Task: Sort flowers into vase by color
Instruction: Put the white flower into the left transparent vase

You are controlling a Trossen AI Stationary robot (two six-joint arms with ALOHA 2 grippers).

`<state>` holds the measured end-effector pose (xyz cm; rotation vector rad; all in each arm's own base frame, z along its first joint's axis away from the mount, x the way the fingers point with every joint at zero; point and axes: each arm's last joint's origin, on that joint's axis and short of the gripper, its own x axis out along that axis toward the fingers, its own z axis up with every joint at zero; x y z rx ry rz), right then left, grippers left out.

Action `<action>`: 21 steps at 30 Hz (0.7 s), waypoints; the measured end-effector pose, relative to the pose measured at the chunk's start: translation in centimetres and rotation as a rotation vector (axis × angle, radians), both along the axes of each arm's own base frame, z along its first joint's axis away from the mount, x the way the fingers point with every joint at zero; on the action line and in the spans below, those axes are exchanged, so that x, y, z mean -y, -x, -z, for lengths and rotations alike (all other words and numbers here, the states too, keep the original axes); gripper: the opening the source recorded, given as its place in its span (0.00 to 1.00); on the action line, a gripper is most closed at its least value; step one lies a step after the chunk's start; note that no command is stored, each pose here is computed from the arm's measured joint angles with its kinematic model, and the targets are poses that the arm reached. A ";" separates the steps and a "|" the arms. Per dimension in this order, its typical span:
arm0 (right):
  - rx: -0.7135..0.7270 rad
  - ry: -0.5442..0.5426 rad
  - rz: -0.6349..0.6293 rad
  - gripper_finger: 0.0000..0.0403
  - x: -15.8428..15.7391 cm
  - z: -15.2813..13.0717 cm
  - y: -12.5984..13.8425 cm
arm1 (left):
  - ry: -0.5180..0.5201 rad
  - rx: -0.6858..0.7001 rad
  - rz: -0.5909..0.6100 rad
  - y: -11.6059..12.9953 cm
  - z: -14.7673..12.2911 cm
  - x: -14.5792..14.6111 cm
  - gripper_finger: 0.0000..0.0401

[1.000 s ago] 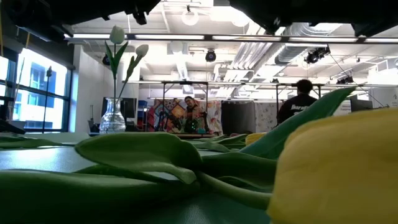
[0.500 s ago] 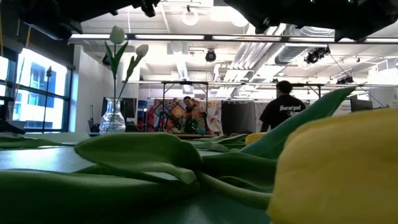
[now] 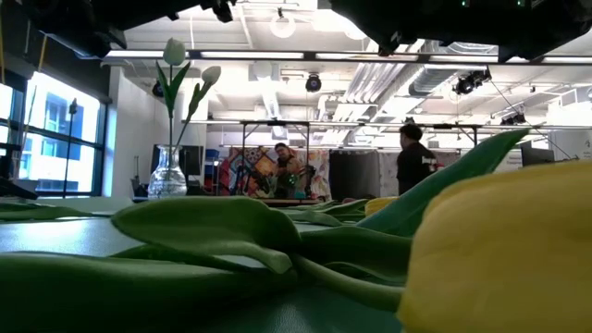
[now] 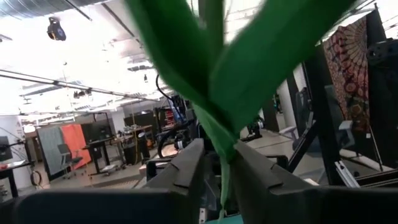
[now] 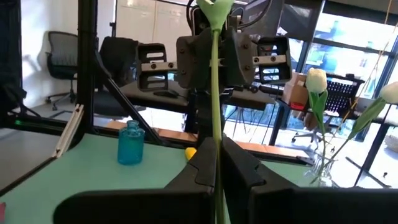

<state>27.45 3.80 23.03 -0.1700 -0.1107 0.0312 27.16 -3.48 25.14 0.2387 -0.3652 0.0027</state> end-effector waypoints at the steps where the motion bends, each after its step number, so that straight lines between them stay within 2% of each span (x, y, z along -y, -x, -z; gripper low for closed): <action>1: -0.001 -0.014 -0.001 0.00 0.0 0.0 0.0 | 0.000 -0.001 0.000 0.0 0.0 0.0 0.11; 4: -0.008 -0.053 0.001 0.02 0.0 0.1 0.0 | 0.006 -0.016 0.003 -0.1 0.1 0.0 0.03; 8: -0.010 -0.133 0.067 0.12 0.0 0.1 0.0 | 0.032 -0.079 -0.020 -0.1 0.6 -0.1 0.02; 11: -0.060 -0.250 0.261 0.22 0.2 0.7 0.2 | 0.058 -0.151 -0.100 0.1 0.7 -0.4 0.01; 15: -0.216 -0.299 0.559 0.30 0.9 2.6 1.0 | 0.095 -0.264 -0.232 1.5 0.1 -0.9 0.00; 17: -0.281 -0.325 0.648 0.32 1.3 3.6 1.3 | 0.125 -0.306 -0.286 2.7 -0.6 -1.2 0.00; 21: -0.375 -0.383 0.725 0.33 2.0 4.9 1.9 | 0.189 -0.413 -0.336 5.5 -1.4 -1.8 0.00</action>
